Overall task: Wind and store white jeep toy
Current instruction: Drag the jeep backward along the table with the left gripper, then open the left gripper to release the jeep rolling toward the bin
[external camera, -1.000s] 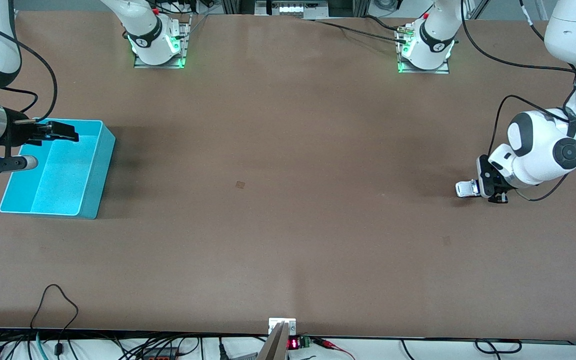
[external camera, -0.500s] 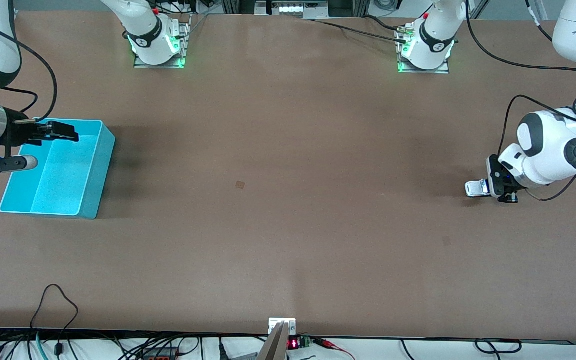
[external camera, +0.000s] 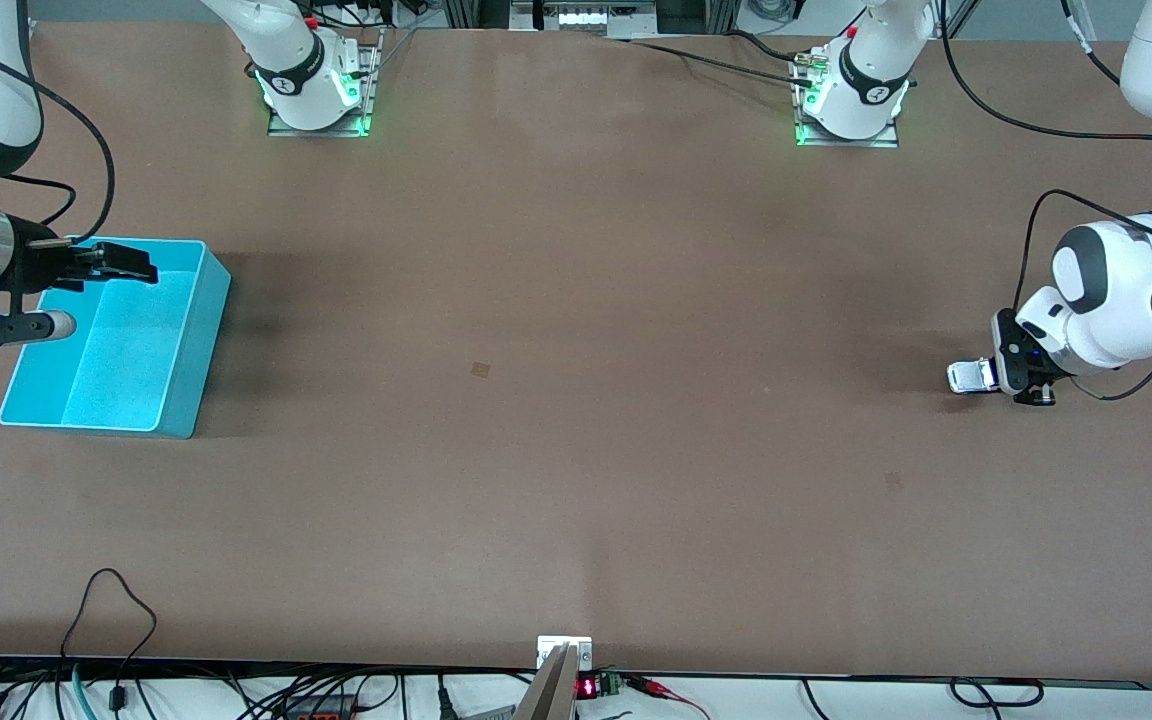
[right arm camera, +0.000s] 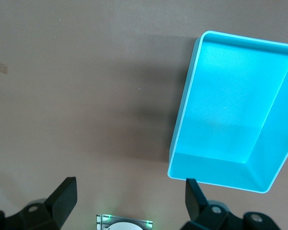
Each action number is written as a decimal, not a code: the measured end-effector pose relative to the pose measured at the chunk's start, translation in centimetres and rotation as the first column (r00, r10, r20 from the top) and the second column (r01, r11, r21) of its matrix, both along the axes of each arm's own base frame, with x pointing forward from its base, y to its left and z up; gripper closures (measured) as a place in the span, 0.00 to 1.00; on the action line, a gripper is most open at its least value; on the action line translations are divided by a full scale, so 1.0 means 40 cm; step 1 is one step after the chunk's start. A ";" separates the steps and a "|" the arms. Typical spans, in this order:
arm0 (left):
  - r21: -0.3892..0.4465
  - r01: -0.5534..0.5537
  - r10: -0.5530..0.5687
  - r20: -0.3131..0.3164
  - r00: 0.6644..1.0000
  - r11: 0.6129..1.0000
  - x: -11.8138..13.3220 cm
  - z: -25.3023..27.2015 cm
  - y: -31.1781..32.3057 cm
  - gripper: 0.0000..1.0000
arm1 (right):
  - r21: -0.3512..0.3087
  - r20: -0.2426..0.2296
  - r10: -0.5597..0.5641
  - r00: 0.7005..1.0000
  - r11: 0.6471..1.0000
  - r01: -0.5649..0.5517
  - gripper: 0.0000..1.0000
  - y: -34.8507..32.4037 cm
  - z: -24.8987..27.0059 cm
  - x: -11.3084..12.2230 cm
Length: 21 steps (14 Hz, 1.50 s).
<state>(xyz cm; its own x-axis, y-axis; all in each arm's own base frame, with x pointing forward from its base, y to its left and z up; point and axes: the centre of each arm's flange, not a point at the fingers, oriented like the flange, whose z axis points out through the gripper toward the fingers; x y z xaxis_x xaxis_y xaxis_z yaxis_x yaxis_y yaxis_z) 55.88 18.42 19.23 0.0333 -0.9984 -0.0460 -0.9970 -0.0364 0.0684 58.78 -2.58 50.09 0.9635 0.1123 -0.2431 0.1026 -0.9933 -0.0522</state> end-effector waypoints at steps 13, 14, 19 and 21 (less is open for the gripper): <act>-0.012 0.145 -0.145 -0.040 0.989 0.989 0.064 0.264 -0.176 0.00 | 0.000 0.000 0.000 1.000 1.000 0.000 0.00 0.000 0.000 0.000; -0.008 0.152 -0.152 -0.031 0.988 0.988 0.065 0.284 -0.187 0.00 | 0.000 0.000 0.000 1.000 1.000 0.000 0.00 0.000 0.000 0.000; -0.028 0.186 -0.187 -0.019 0.982 0.982 0.075 0.295 -0.259 0.00 | 0.000 0.000 0.000 1.000 1.000 0.000 0.00 0.000 0.000 0.000; -0.043 0.208 -0.208 -0.015 0.978 0.977 0.080 0.295 -0.311 0.00 | 0.000 0.000 0.000 1.000 1.000 0.000 0.00 0.000 0.000 0.000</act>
<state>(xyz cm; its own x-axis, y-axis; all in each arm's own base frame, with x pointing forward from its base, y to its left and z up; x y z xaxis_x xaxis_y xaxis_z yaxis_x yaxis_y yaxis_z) 59.09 5.97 31.03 -0.1757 -0.9844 -0.0034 -0.9809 0.1748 0.0852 58.77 -2.57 50.09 0.9634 0.1126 -0.2434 0.1028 -0.9933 -0.0526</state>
